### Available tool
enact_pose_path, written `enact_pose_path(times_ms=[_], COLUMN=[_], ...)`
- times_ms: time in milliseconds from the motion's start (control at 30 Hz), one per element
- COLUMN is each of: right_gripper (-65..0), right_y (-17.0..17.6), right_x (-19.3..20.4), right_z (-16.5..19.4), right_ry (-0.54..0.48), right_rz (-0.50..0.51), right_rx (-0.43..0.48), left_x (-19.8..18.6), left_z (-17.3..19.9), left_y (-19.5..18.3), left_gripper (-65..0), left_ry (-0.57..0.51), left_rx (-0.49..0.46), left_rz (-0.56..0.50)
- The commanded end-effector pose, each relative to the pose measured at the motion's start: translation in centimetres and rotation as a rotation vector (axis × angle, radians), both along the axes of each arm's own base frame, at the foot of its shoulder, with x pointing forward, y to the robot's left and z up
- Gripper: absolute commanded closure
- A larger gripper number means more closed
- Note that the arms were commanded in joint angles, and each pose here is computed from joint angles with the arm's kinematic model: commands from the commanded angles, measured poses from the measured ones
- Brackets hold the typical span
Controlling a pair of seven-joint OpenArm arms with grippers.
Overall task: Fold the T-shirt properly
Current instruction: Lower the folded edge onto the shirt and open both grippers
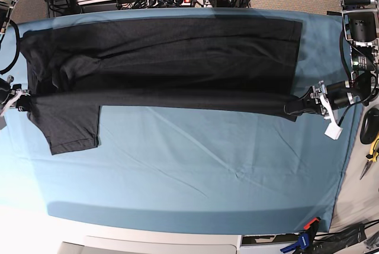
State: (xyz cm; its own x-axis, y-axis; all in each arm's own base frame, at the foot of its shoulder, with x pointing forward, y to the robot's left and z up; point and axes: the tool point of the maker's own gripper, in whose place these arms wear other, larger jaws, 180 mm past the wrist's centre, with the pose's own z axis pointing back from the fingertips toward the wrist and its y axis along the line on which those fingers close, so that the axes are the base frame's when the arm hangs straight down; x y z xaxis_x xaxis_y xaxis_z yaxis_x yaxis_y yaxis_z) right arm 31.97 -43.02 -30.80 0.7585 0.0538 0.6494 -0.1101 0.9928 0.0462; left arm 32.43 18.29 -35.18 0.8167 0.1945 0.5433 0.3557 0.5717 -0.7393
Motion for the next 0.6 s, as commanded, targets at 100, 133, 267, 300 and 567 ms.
enact_pose_path(times_ms=[100,133,267,300,567], right_gripper=[0.0,0.0,0.0,0.0,0.0], right_y=[-0.9,-0.8,-0.2,0.0,0.6], right_x=[1.0,1.0,1.0,1.0,0.9], right_z=[2.6,2.6,2.7,2.8,2.7], right_ry=[-0.06,-0.064,-0.064,-0.066,-0.053], right_rz=[-0.004,-0.004,-0.001,0.0,0.006], right_rx=[-0.019,-0.011,0.029,0.043,0.085], left_x=[-0.5,-1.0,-2.3,-2.4,-2.0], left_z=[1.3,1.2,1.3,1.6,4.8], left_y=[0.2,0.0,-0.6,-0.4,3.1], left_gripper=[0.0,0.0,0.0,0.0,0.0], left_ry=[-0.05,-0.049,-0.063,-0.076,-0.187], left_rx=[0.013,0.017,0.028,0.031,0.06], left_rz=[-0.018,-0.027,-0.049,-0.044,0.07])
